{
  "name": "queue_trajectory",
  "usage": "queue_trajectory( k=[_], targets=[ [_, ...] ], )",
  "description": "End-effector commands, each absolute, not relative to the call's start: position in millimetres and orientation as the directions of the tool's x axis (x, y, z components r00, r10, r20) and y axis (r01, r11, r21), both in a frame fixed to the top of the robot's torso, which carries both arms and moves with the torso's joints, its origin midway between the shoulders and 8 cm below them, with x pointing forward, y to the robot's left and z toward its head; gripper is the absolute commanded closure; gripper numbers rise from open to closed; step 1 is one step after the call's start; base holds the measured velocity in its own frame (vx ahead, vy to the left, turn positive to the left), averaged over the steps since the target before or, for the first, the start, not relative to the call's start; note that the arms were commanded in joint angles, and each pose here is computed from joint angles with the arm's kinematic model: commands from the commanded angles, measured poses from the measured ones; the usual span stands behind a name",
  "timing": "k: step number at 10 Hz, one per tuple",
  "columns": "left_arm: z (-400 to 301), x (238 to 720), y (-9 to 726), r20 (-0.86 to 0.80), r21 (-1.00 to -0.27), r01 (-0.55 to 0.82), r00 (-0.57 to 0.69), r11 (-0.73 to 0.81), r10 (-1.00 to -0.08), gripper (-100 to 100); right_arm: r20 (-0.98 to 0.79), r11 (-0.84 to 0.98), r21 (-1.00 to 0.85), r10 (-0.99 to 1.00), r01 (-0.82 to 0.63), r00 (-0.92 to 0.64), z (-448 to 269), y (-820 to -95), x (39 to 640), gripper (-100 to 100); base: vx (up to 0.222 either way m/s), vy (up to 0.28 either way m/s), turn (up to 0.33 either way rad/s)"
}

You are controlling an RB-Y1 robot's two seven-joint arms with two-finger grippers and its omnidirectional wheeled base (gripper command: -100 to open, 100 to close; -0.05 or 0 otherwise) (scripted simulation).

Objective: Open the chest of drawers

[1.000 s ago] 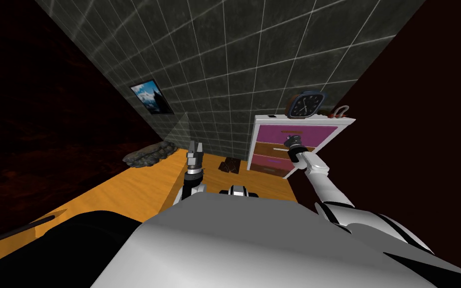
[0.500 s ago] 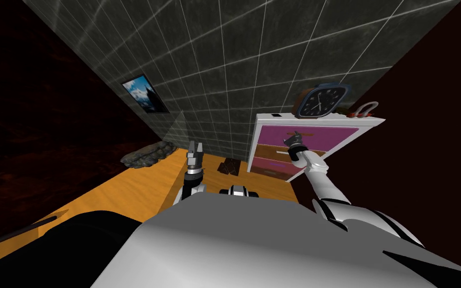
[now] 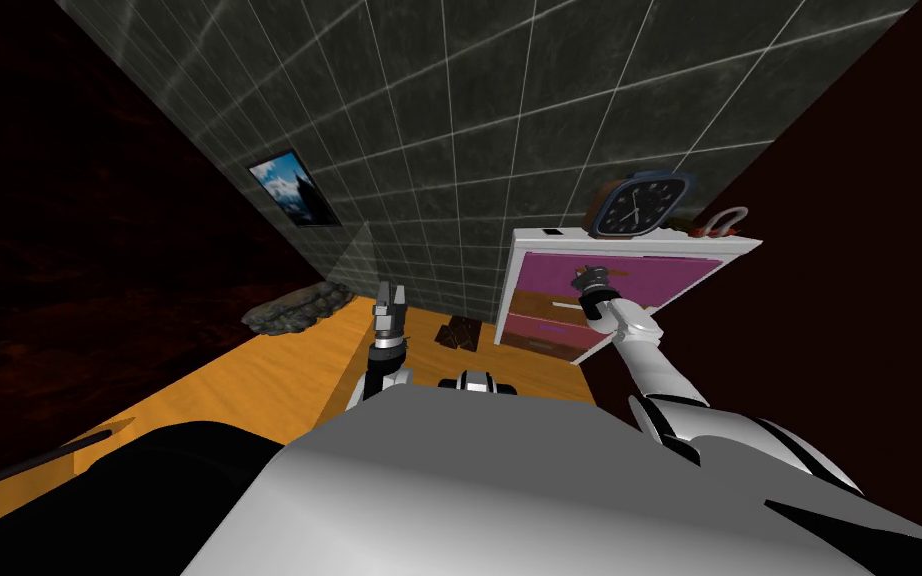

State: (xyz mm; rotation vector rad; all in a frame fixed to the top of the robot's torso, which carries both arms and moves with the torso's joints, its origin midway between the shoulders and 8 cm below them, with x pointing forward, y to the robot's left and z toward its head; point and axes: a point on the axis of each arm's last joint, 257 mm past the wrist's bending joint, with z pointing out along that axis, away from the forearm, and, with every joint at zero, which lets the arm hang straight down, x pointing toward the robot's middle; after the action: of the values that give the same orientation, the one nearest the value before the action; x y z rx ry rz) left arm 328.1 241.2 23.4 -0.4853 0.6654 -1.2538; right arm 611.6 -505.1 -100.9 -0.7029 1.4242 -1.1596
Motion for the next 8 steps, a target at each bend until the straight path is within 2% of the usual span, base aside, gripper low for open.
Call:
queue_trajectory(
  k=[1, 6, 7, 8],
  targets=[
    [23, 328, 241, -0.191, -0.667, 0.7, 0.168, 0.253, -0.967, 0, -0.381, 0.35, -0.92, -0.902, 0.176, -0.203, -104, -504, 612, 100, -0.197, 0.06, -0.029],
    [23, 328, 241, -0.191, -0.667, 0.7, 0.168, 0.254, -0.967, 0, -0.378, 0.351, -0.923, -0.905, 0.16, -0.196, -109, -503, 612, 100, -0.148, 0.051, -0.028],
    [23, 328, 241, -0.191, -0.667, 0.7, 0.168, 0.254, -0.967, 0, -0.374, 0.344, -0.924, -0.905, 0.169, -0.202, -95, -519, 614, -100, -0.105, 0.069, 0.047],
    [23, 328, 241, -0.191, -0.667, 0.7, 0.168, 0.254, -0.967, 0, -0.373, 0.343, -0.924, -0.905, 0.17, -0.206, -90, -526, 616, -100, -0.033, 0.054, 0.05]
  ],
)
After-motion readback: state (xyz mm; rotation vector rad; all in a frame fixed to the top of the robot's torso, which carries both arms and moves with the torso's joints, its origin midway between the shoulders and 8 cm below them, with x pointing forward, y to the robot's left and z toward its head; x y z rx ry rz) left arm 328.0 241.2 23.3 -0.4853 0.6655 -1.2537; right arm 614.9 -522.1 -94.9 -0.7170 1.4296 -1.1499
